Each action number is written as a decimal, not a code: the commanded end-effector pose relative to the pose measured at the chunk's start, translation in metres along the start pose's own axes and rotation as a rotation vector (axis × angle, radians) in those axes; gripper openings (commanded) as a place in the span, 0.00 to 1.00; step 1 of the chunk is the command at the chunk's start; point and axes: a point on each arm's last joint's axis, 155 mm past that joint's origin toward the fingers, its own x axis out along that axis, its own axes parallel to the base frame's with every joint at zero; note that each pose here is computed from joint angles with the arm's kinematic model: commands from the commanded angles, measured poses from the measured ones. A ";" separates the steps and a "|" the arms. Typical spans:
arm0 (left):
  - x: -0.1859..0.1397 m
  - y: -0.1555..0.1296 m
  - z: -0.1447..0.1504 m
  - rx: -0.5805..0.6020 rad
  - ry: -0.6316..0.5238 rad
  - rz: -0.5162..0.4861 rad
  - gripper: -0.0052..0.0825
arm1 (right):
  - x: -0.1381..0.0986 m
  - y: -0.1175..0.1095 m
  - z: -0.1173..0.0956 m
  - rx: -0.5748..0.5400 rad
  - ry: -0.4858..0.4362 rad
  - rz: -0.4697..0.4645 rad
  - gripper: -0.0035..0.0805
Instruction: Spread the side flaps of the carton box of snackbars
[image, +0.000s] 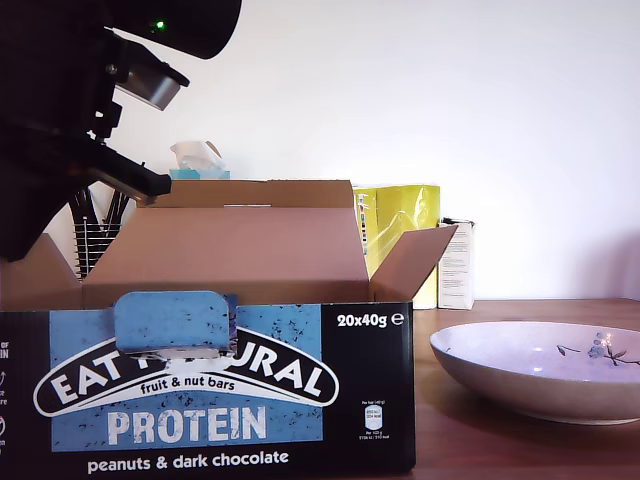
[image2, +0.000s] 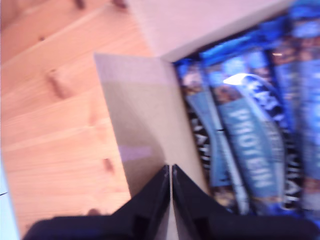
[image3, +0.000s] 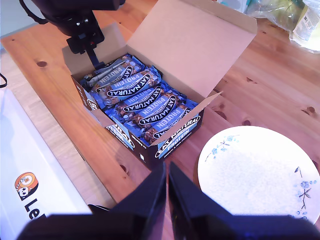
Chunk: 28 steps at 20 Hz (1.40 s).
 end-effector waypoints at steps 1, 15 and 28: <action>0.006 0.004 -0.003 0.000 0.024 0.021 0.04 | 0.001 0.002 0.001 -0.005 -0.003 0.010 0.03; 0.039 0.001 -0.021 -0.021 0.099 -0.029 0.04 | 0.001 0.002 0.002 -0.012 -0.006 0.010 0.03; 0.046 -0.023 -0.021 -0.013 0.085 -0.160 0.04 | 0.001 0.001 0.003 -0.012 -0.007 0.009 0.03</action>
